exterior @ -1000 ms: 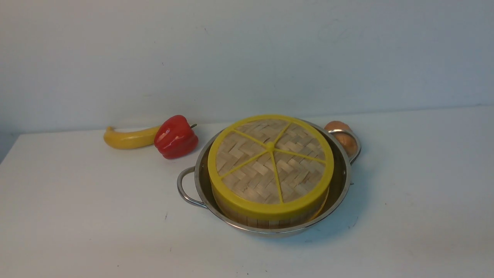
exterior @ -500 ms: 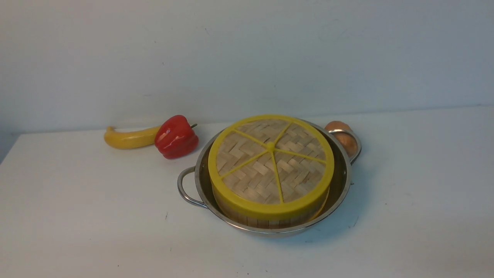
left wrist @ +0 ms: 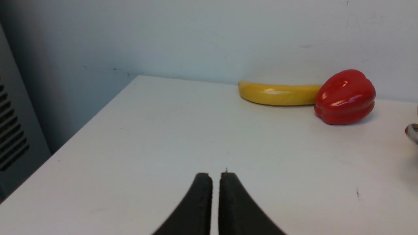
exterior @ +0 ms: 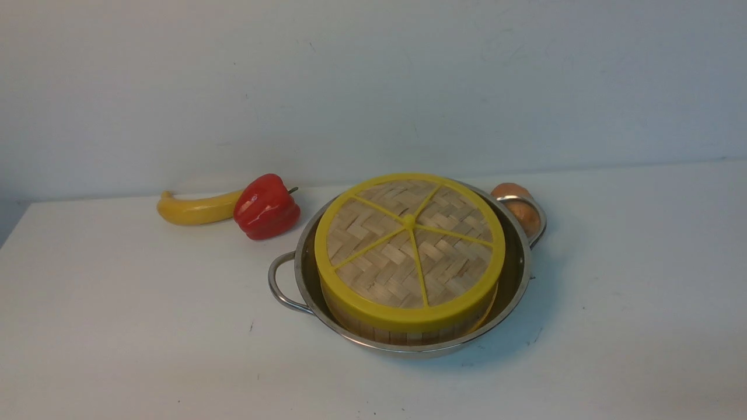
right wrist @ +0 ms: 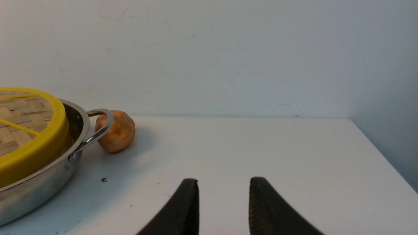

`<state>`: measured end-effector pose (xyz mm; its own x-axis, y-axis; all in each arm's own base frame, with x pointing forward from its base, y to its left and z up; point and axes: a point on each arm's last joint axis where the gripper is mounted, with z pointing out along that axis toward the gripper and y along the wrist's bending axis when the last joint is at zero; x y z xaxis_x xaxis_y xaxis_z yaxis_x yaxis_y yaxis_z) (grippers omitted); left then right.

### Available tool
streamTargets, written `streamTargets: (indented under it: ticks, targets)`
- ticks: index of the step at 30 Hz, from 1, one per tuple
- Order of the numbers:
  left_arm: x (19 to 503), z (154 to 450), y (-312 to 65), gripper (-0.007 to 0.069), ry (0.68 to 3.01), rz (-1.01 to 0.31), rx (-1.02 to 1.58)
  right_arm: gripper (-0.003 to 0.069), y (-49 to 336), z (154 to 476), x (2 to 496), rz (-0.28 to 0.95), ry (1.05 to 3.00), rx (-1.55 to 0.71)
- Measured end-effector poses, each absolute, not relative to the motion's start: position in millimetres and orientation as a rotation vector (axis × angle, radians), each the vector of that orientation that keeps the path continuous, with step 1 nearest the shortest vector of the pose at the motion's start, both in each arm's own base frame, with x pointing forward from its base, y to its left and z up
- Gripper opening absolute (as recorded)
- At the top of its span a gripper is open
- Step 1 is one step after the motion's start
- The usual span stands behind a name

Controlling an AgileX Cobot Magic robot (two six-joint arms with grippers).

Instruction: Place the steamer in the pot on the white table, and put the lid on the steamer.

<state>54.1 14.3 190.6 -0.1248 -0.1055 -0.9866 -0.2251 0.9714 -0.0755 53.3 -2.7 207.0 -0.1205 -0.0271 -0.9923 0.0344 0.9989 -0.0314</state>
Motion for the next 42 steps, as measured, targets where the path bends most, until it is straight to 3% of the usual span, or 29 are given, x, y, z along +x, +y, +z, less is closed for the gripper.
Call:
streamTargets:
  ticks: [42]
  targets:
    - [54.1, 190.6, 14.3, 0.0054, 1.699, 0.104, -0.251, 0.0242, -2.7, 206.6, 53.4, -0.051, 1.692, 0.007]
